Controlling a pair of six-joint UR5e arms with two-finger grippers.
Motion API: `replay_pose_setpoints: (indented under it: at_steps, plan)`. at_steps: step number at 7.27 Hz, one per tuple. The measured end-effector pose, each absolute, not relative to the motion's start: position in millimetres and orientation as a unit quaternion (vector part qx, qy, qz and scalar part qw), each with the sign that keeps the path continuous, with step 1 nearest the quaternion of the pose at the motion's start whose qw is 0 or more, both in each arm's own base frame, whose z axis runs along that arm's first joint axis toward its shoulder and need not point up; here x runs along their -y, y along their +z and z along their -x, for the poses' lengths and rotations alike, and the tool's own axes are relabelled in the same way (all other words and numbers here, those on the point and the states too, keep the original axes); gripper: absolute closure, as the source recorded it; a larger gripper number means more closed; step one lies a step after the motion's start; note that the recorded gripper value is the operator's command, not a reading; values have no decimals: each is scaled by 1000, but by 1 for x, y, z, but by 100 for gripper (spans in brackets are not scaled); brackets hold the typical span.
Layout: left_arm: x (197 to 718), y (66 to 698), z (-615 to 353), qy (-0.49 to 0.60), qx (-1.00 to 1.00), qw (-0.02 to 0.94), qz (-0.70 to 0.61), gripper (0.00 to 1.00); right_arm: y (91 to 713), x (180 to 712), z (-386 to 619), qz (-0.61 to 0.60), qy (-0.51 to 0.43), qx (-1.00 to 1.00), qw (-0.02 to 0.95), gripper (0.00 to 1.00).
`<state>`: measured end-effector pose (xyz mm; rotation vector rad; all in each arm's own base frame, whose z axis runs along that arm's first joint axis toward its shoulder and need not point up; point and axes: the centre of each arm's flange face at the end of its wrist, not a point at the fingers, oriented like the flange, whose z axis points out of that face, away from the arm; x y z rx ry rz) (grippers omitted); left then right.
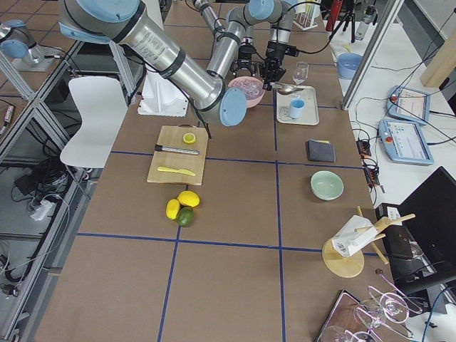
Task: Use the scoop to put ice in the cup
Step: 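Carry the scoop back and lower it onto the table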
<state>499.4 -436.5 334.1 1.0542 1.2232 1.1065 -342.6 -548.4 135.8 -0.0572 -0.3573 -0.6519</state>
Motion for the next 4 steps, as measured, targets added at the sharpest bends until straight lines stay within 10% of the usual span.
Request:
replay_pose_setpoints:
  at_steps: [4]
  plan:
    - [435, 334, -501, 471, -519, 556, -447, 0, 207, 482, 264, 30, -155, 257, 953, 100]
